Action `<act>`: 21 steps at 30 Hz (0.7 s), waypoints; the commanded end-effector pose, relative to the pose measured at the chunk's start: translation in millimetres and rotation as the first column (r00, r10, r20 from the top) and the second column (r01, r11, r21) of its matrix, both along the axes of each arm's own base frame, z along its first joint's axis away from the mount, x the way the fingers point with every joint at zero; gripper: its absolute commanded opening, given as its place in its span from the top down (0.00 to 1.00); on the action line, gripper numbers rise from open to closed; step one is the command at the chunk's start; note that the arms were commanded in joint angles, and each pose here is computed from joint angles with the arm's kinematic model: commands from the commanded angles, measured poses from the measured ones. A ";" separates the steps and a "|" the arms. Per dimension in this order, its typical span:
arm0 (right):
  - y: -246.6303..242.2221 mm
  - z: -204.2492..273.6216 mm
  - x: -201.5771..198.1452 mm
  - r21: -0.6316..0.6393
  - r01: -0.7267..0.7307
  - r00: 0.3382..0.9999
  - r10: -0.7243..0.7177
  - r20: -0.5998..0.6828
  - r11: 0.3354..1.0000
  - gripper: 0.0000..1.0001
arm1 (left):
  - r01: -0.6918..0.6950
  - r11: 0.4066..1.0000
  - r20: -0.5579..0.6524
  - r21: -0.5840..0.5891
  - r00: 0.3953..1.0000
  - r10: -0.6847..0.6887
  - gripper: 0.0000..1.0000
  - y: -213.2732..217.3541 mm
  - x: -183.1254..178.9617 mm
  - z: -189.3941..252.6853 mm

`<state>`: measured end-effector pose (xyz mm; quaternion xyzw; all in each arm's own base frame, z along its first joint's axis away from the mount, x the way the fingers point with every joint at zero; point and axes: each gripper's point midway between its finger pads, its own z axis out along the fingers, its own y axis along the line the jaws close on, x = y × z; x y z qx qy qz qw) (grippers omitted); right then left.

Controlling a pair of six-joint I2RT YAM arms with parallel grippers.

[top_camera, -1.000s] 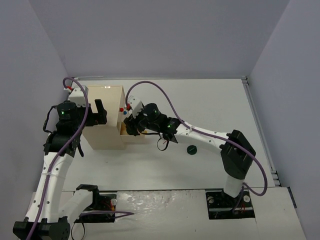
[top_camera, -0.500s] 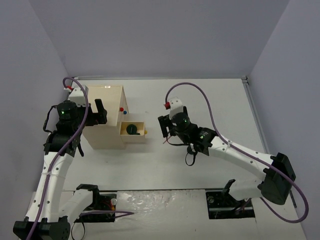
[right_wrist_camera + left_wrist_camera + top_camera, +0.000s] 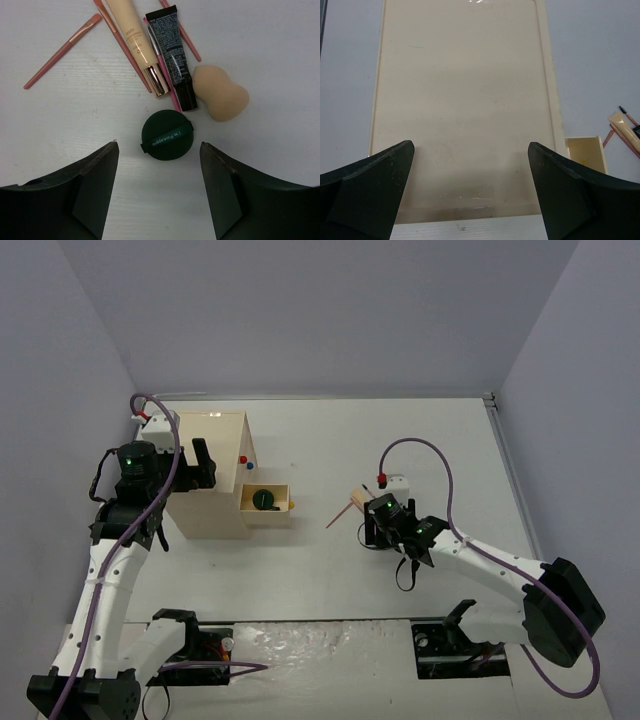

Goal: Organize the makeup

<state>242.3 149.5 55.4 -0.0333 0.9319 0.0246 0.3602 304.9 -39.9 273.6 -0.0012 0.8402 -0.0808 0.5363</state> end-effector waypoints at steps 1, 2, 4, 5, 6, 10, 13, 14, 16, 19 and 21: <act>9.5 1.4 10.7 0.062 0.025 1.000 -0.025 0.009 0.998 0.39 | 0.000 1.000 0.069 -0.019 0.998 0.002 0.03 -0.9 7.7 20.2; 11.1 -1.0 11.0 0.064 0.019 1.000 -0.019 0.002 0.998 0.39 | 0.000 1.000 0.069 -0.019 0.998 0.001 0.03 -1.0 7.7 20.2; 14.0 -5.1 11.8 0.064 0.008 1.000 -0.008 -0.009 0.998 0.40 | -0.001 1.000 0.067 -0.017 0.998 0.002 0.03 -0.7 8.0 19.3; 14.8 -7.5 11.9 0.061 0.005 1.000 -0.004 -0.016 0.998 0.40 | -0.002 1.000 0.066 -0.017 0.998 0.003 0.03 -0.6 8.1 18.9; 15.2 -10.1 11.8 0.058 0.002 1.000 -0.001 -0.024 0.998 0.40 | -0.001 1.000 0.065 -0.018 0.998 0.002 0.03 -0.8 8.2 18.7; 16.4 -21.2 10.6 0.043 -0.006 0.998 0.009 -0.061 0.999 0.44 | -0.003 1.000 0.064 -0.017 0.998 0.005 0.03 -0.4 8.6 18.7; 16.3 -30.1 10.2 0.026 -0.008 0.996 0.010 -0.089 1.000 0.47 | 0.000 1.000 0.060 -0.018 0.998 0.001 0.03 -1.3 9.2 17.2; 16.4 -32.8 9.6 0.022 -0.011 0.995 0.013 -0.100 1.000 0.48 | -0.001 1.000 0.058 -0.017 0.998 0.002 0.03 -1.1 9.4 16.7; 15.6 -38.2 8.5 0.016 -0.010 0.993 0.012 -0.118 1.000 0.50 | 0.000 1.000 0.058 -0.016 0.998 0.001 0.03 -1.2 9.6 16.6; 14.0 -44.5 7.5 0.013 -0.003 0.990 0.005 -0.139 1.000 0.54 | 0.000 1.000 0.059 -0.018 0.998 0.001 0.03 -1.4 9.6 17.0; 12.9 -49.1 6.4 0.009 0.001 0.988 0.000 -0.152 1.000 0.56 | 0.001 1.000 0.059 -0.018 0.998 0.000 0.03 -1.4 9.7 17.2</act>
